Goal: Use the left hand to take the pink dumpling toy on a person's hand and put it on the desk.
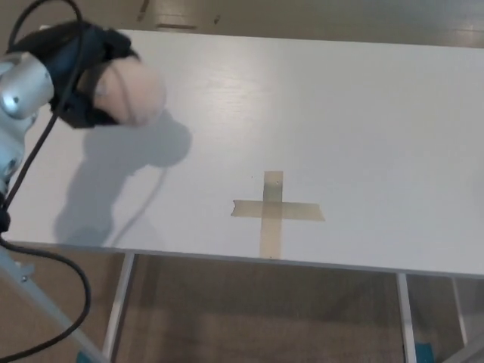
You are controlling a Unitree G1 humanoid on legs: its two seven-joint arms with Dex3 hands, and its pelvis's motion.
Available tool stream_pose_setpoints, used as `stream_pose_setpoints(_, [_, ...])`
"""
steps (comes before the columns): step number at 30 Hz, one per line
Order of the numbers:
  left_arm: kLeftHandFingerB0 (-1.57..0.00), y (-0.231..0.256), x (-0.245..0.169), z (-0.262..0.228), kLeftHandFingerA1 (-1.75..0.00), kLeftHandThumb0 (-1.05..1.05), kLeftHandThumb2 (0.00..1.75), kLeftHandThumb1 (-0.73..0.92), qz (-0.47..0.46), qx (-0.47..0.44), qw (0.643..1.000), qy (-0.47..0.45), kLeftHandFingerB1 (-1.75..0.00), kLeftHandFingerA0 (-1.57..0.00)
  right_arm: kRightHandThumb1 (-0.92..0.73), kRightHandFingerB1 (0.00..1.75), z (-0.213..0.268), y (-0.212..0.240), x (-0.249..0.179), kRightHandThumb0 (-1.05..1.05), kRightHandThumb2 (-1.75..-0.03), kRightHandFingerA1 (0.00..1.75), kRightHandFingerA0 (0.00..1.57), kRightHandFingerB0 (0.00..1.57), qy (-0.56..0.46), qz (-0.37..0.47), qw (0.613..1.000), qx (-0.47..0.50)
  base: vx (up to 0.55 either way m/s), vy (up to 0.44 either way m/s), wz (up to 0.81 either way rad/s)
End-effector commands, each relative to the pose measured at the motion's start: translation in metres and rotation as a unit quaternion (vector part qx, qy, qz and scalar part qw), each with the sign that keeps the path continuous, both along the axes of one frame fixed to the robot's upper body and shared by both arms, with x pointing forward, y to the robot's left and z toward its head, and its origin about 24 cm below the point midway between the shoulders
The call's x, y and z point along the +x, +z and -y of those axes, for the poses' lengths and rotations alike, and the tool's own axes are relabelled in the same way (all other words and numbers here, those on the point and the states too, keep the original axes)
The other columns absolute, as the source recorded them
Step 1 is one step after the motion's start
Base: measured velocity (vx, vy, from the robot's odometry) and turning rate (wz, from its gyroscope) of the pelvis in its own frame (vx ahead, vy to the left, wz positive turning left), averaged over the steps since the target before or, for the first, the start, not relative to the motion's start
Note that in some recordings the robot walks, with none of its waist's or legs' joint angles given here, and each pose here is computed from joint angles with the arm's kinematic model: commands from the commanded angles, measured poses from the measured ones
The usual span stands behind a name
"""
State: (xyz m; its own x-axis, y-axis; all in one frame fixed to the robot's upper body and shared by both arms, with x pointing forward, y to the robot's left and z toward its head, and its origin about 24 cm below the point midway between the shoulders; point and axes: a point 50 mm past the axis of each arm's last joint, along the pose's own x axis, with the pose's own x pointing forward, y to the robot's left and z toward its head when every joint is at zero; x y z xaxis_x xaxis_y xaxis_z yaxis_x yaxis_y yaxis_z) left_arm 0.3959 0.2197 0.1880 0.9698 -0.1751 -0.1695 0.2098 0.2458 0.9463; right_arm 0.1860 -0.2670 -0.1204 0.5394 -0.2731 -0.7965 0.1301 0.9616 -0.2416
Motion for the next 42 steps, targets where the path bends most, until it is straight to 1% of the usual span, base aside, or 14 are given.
stream_pose_setpoints(1, [-0.87, -0.019, -0.002, -0.006, -1.34, -0.23, 0.63, 0.73, 0.018, 0.067, 0.998, -0.008, -0.65, -0.7, -0.66, 0.44, 0.002, -0.001, -0.003, -0.21, -0.59, 0.46, 0.66, 0.58, -0.005, -0.007, 1.0, 0.001, 0.0, 0.0, 0.0])
stream_pose_setpoints(3, [-0.88, -0.024, -0.003, -0.005, -1.48, -0.21, 0.63, 0.72, 0.014, 0.073, 0.997, -0.012, -0.61, -0.65, -0.66, 0.44, 0.002, -0.001, -0.003, -0.21, -0.59, 0.46, 0.66, 0.58, -0.005, -0.006, 1.0, 0.001, 0.0, 0.0, 0.0])
stream_pose_setpoints(8, [-0.86, -0.032, -0.004, -0.001, -1.41, -0.36, 0.69, 0.68, -0.001, 0.073, 0.997, -0.02, -0.61, -0.66, -0.66, 0.44, 0.002, -0.001, -0.003, -0.2, -0.59, 0.46, 0.65, 0.58, -0.007, -0.003, 1.0, 0.004, 0.0, 0.0, 0.0])
stream_pose_setpoints(10, [-0.61, -0.038, -0.007, 0.002, -1.55, -0.21, 0.61, 0.74, -0.006, 0.076, 0.997, -0.028, -0.4, -0.58, -0.66, 0.45, 0.001, -0.001, -0.002, -0.2, -0.59, 0.46, 0.65, 0.59, -0.005, -0.002, 1.0, 0.003, 0.0, 0.0, 0.0])
stream_pose_setpoints(17, [-0.75, -0.051, -0.01, 0.006, -1.5, -0.26, 0.63, 0.74, -0.024, 0.091, 0.995, -0.032, -0.46, -0.6, -0.66, 0.44, 0.001, 0.0, 0.0, -0.19, -0.6, 0.46, 0.65, 0.58, -0.001, -0.002, 1.0, 0.002, 0.0, 0.0, 0.0])
stream_pose_setpoints(18, [-0.51, -0.053, -0.011, 0.006, -1.31, -0.24, 0.63, 0.71, -0.029, 0.093, 0.995, -0.034, -0.39, -0.67, -0.66, 0.45, 0.001, 0.0, 0.0, -0.19, -0.59, 0.46, 0.65, 0.59, 0.0, -0.001, 1.0, 0.002, 0.0, 0.0, 0.0])
stream_pose_setpoints(25, [-0.61, -0.061, -0.012, 0.005, -1.04, -0.26, 0.61, 0.69, -0.053, 0.098, 0.993, -0.033, -0.41, -0.79, -0.67, 0.45, 0.002, 0.001, 0.001, -0.19, -0.59, 0.46, 0.65, 0.58, -0.001, 0.0, 1.0, 0.003, 0.0, 0.0, 0.0])
stream_pose_setpoints(29, [-0.5, -0.064, -0.011, 0.004, -0.88, -0.28, 0.6, 0.67, -0.079, 0.083, 0.993, -0.023, -0.37, -0.8, -0.67, 0.44, 0.002, 0.001, 0.001, -0.2, -0.59, 0.46, 0.65, 0.58, 0.003, -0.002, 1.0, 0.001, 0.0, 0.0, 0.0])
stream_pose_setpoints(30, [-0.29, -0.065, -0.011, 0.004, -0.54, -0.37, 0.63, 0.61, -0.086, 0.08, 0.993, -0.022, -0.33, -0.77, -0.66, 0.44, 0.002, 0.001, 0.001, -0.2, -0.59, 0.46, 0.65, 0.58, 0.003, -0.003, 1.0, 0.001, 0.0, 0.0, 0.0])
stream_pose_setpoints(31, [-0.05, -0.064, -0.01, 0.003, -0.29, -0.63, 0.77, 0.4, -0.114, 0.074, 0.991, -0.017, -0.17, -0.06, -0.66, 0.44, 0.002, 0.001, 0.0, -0.2, -0.59, 0.46, 0.65, 0.58, 0.002, -0.003, 1.0, 0.001, 0.0, 0.0, 0.0])
stream_pose_setpoints(32, [-0.05, -0.064, -0.01, 0.002, -0.29, -0.63, 0.77, 0.4, -0.135, 0.07, 0.988, -0.014, -0.17, -0.06, -0.66, 0.44, 0.002, 0.001, 0.0, -0.2, -0.59, 0.46, 0.65, 0.58, 0.001, -0.004, 1.0, 0.001, 0.0, 0.0, 0.0])
stream_pose_setpoints(33, [0.0, -0.064, -0.01, 0.001, 0.0, -0.74, 0.81, 0.44, -0.166, 0.063, 0.984, -0.006, -0.07, 0.0, -0.66, 0.45, 0.002, 0.001, 0.0, -0.2, -0.59, 0.46, 0.65, 0.58, -0.004, -0.004, 1.0, 0.003, 0.0, 0.0, 0.0])
stream_pose_setpoints(35, [0.0, -0.063, -0.01, 0.001, 0.0, -0.89, 0.59, 0.47, -0.167, 0.064, 0.984, -0.003, -0.12, 0.0, -0.66, 0.45, 0.002, 0.001, 0.001, -0.2, -0.59, 0.46, 0.65, 0.59, -0.006, -0.003, 1.0, 0.004, 0.0, 0.0, 0.0])
stream_pose_setpoints(42, [0.0, -0.058, -0.011, 0.001, 0.0, -0.91, 0.62, 0.46, -0.131, 0.045, 0.99, -0.015, 0.0, 0.0, -0.66, 0.44, 0.002, 0.001, 0.002, -0.21, -0.59, 0.46, 0.64, 0.58, -0.003, -0.002, 1.0, 0.004, 0.0, 0.0, 0.0])
